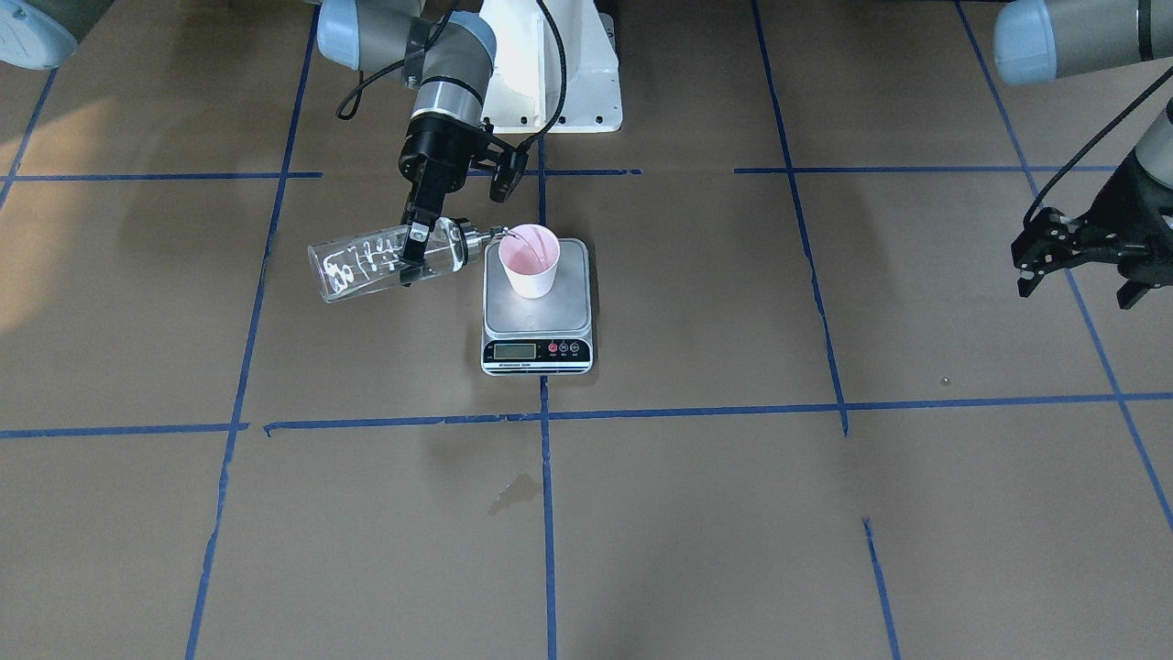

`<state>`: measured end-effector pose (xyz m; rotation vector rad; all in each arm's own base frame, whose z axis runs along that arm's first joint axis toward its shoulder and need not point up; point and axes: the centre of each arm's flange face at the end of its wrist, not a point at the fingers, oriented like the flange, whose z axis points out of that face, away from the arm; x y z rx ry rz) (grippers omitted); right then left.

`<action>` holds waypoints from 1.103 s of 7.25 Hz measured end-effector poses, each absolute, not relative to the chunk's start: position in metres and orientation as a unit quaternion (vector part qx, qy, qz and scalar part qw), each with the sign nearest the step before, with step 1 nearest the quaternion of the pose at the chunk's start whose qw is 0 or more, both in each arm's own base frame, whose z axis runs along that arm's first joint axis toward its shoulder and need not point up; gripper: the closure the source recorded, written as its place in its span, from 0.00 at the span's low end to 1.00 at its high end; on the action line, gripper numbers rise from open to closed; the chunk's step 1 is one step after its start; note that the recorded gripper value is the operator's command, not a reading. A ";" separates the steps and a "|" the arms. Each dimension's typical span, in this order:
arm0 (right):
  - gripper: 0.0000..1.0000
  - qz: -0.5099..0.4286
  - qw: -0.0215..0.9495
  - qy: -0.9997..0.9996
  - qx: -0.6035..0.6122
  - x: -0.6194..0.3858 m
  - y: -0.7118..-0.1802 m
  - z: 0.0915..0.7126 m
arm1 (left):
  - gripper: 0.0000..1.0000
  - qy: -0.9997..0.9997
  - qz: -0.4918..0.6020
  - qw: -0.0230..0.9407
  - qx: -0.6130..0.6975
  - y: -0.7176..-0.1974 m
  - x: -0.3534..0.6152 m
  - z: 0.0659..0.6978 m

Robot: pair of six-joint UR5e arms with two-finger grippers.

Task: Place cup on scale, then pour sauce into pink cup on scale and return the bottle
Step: 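Tilt the dispenser spout over the pink cup with the right gripper to pour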

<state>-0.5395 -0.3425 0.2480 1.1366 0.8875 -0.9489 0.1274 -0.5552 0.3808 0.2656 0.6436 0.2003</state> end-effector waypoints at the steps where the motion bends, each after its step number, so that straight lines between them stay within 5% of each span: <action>1: 1.00 -0.428 0.641 0.403 0.493 -0.538 -0.343 0.246 | 0.00 0.315 0.098 0.935 0.130 -0.555 0.127 0.380; 8: 1.00 -0.345 0.715 0.264 0.548 -0.539 -0.330 0.255 | 0.00 0.315 0.094 0.935 0.132 -0.557 0.124 0.379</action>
